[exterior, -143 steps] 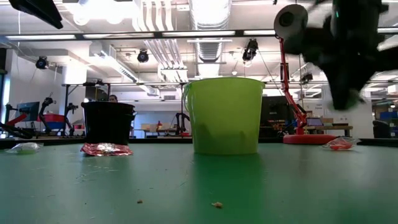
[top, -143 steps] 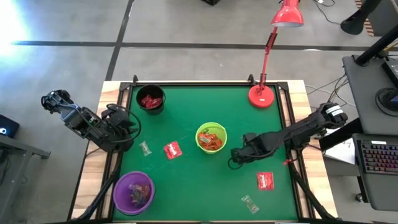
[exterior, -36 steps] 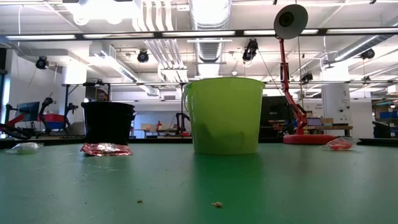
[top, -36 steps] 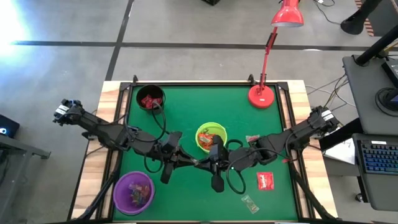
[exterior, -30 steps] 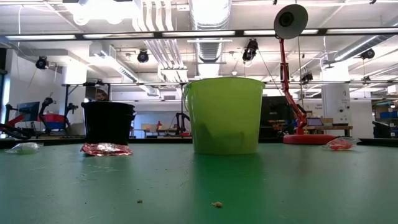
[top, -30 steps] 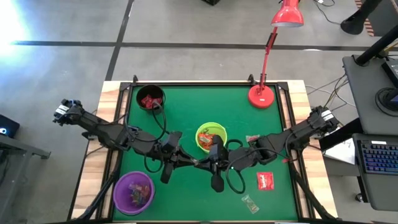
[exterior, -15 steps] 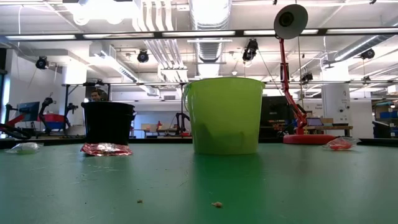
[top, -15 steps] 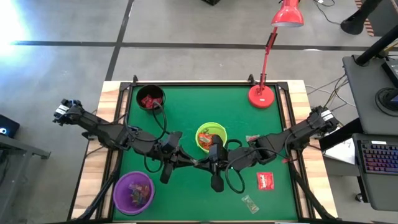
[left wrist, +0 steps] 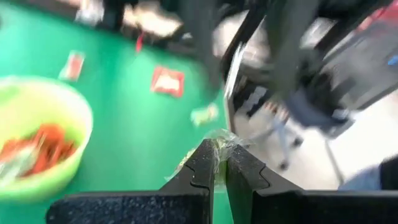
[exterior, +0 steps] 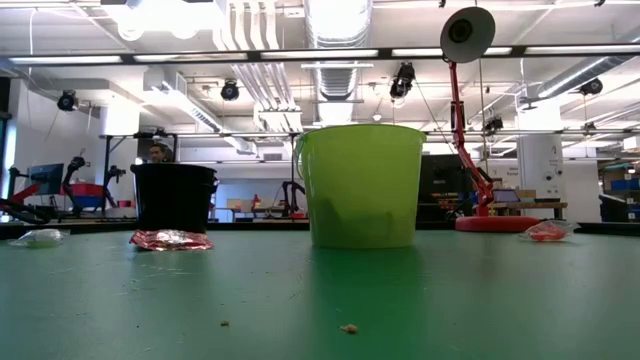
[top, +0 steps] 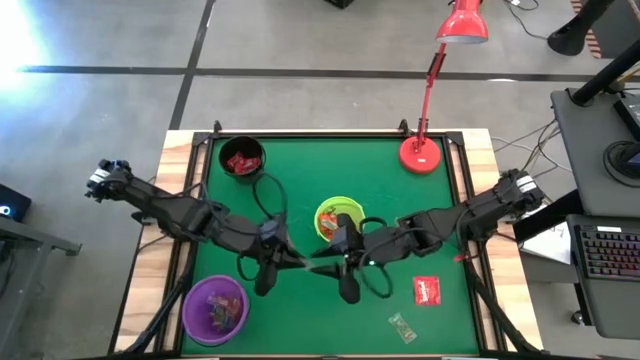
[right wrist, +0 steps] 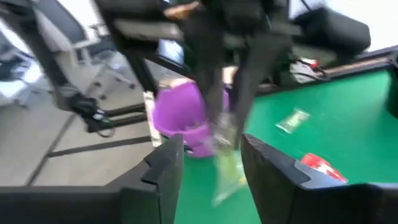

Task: Sort candy
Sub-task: Put the green gummy into the purple bucket

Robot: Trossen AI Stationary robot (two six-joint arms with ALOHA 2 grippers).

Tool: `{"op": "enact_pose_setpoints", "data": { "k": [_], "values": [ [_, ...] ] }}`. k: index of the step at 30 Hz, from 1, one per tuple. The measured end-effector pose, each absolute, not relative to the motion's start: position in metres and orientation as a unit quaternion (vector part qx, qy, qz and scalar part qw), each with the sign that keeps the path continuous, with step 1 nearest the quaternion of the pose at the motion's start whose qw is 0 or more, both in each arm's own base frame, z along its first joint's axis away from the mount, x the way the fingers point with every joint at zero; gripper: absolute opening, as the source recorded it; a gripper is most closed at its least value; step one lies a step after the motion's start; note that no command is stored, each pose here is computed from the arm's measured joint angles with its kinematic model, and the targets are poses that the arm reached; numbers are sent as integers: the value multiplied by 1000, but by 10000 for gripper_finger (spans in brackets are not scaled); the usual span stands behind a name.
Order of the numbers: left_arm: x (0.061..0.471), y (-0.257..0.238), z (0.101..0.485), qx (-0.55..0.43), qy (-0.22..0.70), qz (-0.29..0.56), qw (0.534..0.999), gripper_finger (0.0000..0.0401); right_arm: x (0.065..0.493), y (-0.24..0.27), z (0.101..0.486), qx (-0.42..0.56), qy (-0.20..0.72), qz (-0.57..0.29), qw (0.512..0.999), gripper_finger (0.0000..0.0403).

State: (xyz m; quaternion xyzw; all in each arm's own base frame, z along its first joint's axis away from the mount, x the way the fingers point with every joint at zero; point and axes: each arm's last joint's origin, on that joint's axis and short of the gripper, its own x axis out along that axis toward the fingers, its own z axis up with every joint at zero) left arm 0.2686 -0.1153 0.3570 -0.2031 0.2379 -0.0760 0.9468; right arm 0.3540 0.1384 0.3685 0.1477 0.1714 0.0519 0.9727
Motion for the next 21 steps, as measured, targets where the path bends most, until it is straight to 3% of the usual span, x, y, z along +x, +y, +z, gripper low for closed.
{"op": "enact_pose_setpoints", "data": {
  "k": [7,14,21],
  "values": [
    [253,-118,367,-206,322,-78,921,3,346,143,376,150,173,79,970,166],
    [229,-139,364,-233,427,-120,865,3,338,142,375,140,201,76,967,157],
    [200,-157,352,-248,528,-98,806,3,337,142,371,134,218,73,964,156]
  ]
}}
